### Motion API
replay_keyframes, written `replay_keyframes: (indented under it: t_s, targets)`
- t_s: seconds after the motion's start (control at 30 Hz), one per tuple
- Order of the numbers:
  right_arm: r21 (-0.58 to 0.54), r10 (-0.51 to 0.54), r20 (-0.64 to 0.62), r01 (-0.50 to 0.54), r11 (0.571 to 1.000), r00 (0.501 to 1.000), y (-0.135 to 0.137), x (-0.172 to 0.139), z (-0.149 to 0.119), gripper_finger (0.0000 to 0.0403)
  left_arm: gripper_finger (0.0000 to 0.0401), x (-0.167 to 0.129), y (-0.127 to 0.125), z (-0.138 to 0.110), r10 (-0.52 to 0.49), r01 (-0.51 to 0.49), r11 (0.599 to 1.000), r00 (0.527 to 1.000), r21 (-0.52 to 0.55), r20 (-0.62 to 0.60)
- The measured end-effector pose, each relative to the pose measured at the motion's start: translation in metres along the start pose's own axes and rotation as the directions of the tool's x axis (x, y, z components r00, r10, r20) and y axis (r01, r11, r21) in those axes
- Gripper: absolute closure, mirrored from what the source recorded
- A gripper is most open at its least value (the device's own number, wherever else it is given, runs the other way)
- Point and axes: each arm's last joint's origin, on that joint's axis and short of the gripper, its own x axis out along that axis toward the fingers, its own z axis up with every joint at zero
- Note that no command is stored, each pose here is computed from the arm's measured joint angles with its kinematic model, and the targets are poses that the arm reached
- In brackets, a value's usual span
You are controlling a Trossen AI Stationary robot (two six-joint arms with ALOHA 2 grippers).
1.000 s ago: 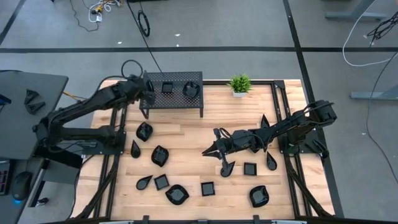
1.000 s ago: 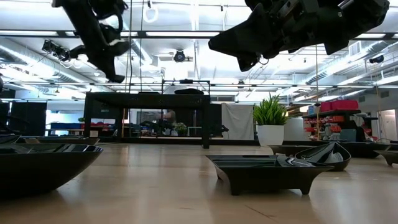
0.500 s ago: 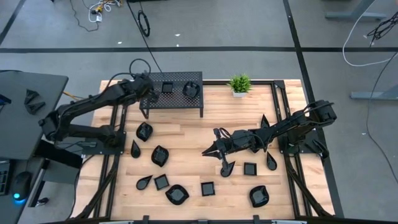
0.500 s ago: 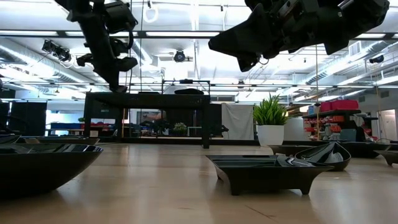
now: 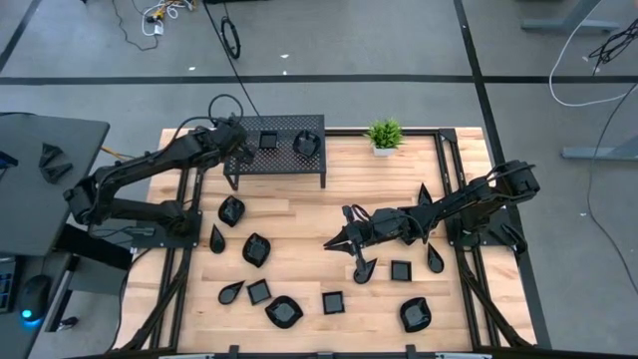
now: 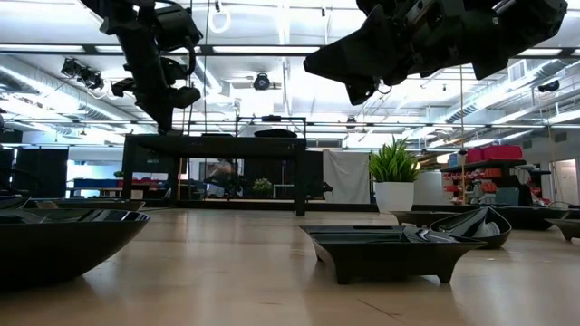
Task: Pick & Place Mini shaped plates
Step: Stack the black drop shaped plate on top of the black drop shaped plates on the shelf
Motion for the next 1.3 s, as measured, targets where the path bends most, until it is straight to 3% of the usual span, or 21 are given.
replay_keyframes:
  t_s: [0.4,0.57,0.7,1.3]
  targets:
    - [0.002,0.000,0.000,0.000,1.000,1.000,0.000,0.000,0.000,0.0371,0.0333,-0.002,0.002,-0.001,-0.011,0.011,1.000,1.000,0.011,-0.008]
    - [0.008,0.000,0.000,0.000,1.000,1.000,0.000,0.000,0.000,0.0371,0.0359,-0.009,0.007,-0.007,-0.070,0.071,0.997,0.995,0.004,-0.066]
    - [0.008,0.000,0.000,0.000,1.000,1.000,0.000,0.000,0.000,0.0371,0.0394,-0.007,0.011,-0.007,-0.054,0.053,0.998,0.995,-0.017,-0.083]
    - [0.007,0.000,0.000,0.000,1.000,1.000,0.000,0.000,0.000,0.0371,0.0393,0.006,0.011,-0.012,-0.046,0.043,0.998,0.996,-0.034,-0.082]
